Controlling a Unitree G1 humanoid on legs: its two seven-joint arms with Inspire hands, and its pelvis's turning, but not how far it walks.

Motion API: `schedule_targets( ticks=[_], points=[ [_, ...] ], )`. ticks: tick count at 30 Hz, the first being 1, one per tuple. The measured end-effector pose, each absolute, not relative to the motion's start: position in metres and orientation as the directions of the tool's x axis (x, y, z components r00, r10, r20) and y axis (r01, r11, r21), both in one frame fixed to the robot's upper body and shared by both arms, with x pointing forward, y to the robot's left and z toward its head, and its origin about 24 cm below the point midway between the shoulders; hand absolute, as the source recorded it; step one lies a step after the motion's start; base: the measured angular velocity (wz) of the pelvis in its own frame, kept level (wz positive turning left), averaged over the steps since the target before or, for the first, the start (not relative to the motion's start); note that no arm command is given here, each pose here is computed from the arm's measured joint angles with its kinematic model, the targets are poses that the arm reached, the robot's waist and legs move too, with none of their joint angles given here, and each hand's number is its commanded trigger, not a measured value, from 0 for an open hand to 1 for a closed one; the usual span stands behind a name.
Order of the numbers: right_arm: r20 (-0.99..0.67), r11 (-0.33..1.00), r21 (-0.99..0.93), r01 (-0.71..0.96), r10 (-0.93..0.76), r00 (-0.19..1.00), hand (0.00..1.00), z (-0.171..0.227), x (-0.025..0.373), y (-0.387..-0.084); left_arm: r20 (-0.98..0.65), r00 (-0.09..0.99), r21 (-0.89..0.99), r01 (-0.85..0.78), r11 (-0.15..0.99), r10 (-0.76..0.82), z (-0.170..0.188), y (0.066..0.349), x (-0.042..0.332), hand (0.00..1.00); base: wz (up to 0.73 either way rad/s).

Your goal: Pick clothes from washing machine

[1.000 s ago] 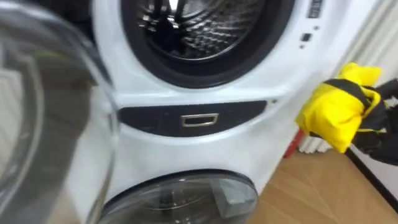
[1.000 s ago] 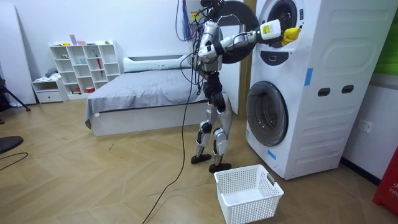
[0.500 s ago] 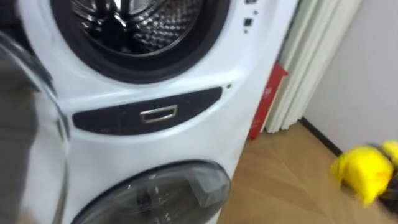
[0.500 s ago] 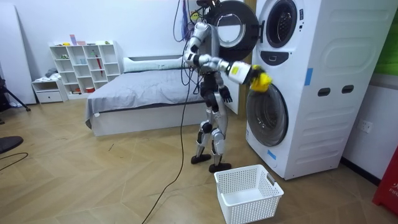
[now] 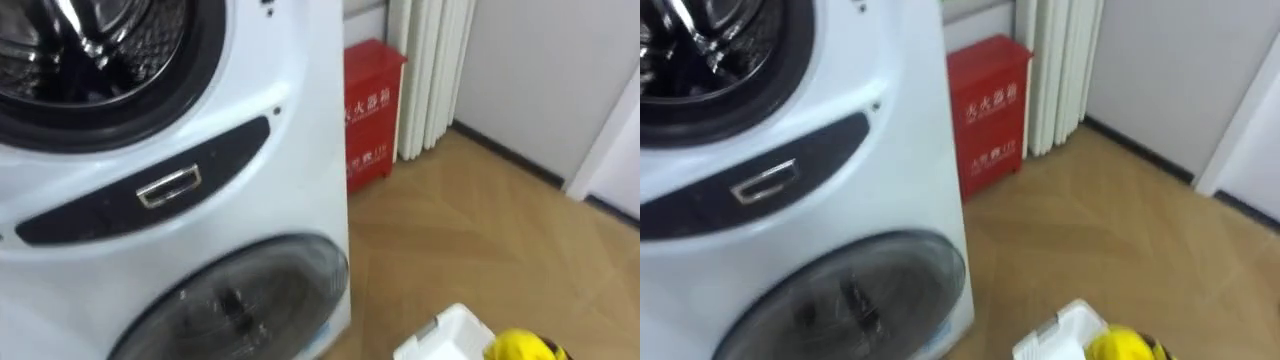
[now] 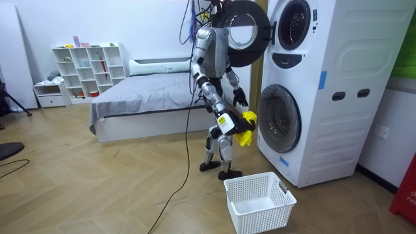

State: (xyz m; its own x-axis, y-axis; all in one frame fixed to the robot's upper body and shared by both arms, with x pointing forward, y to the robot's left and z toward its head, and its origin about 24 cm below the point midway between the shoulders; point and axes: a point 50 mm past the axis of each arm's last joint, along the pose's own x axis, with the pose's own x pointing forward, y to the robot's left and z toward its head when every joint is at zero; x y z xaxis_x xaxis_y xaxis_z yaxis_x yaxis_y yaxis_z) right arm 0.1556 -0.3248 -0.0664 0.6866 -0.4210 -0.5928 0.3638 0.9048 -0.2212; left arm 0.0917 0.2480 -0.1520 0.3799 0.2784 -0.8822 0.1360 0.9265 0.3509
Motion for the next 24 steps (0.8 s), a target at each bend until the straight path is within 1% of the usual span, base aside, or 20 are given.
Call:
schedule_targets(
  ticks=[4,10,11,12,16,24],
  points=[
    [-0.571,0.887,-0.245,0.391,-0.458,0.681,1.00,-0.067,0.164,-0.324,-0.879,0.393,0.345,0.132,0.929,0.270,-0.153,0.244,0.093,0.00,-0.03],
    [-0.490,0.849,-0.259,0.461,-0.527,0.694,1.00,-0.057,0.195,-0.319,-0.876,0.419,0.317,0.123,0.940,0.240,-0.153,0.236,0.100,0.00,0.06],
    [-0.470,0.836,-0.262,0.482,-0.546,0.693,0.55,-0.055,0.199,-0.321,-0.875,0.420,0.311,0.109,0.944,0.240,-0.153,0.236,0.101,0.00,0.07],
    [-0.452,0.826,-0.262,0.500,-0.562,0.692,0.00,-0.052,0.204,-0.321,-0.875,0.421,0.306,0.098,0.947,0.239,-0.153,0.236,0.101,0.00,0.05],
    [-0.394,0.801,-0.257,0.541,-0.598,0.698,0.00,-0.042,0.215,-0.323,-0.874,0.422,0.298,0.079,0.951,0.239,-0.153,0.236,0.103,0.00,0.01],
    [-0.356,0.756,-0.242,0.608,-0.652,0.669,0.00,-0.038,0.216,-0.325,-0.855,0.439,0.327,0.045,0.944,0.275,-0.152,0.236,0.110,0.00,0.03]
  ],
)
